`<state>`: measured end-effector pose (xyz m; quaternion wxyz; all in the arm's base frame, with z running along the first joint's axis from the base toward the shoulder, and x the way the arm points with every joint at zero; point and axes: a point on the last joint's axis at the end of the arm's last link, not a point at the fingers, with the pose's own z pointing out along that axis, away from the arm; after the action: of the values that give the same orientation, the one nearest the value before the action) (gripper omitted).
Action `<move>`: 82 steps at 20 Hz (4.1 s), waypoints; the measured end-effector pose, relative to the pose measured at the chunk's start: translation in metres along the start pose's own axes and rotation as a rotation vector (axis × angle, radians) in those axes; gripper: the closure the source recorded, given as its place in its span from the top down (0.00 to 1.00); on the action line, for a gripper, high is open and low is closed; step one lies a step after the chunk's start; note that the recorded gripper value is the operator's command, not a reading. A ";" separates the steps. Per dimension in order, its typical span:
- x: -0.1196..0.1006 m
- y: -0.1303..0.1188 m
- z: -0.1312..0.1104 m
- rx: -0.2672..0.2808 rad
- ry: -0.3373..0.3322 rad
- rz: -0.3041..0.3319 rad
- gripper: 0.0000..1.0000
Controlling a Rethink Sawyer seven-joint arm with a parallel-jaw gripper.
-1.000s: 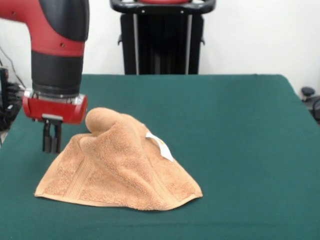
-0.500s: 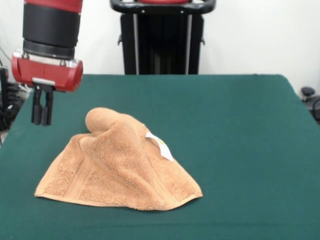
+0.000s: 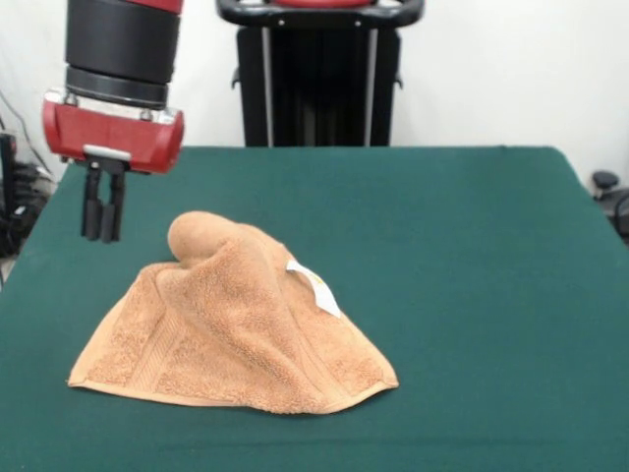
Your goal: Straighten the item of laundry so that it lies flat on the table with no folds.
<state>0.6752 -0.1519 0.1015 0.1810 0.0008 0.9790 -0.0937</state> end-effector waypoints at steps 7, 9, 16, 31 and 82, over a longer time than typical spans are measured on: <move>-0.007 0.029 -0.005 -0.016 -0.001 -0.011 0.00; -0.008 0.037 -0.006 -0.019 0.000 -0.013 0.00; -0.008 0.048 -0.009 -0.025 0.007 -0.006 0.00; 0.022 0.058 0.018 -0.032 0.019 0.034 0.00; 0.100 0.009 0.091 0.008 -0.011 0.127 0.00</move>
<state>0.6139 -0.1628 -0.0188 0.1918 0.0633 0.9756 -0.0862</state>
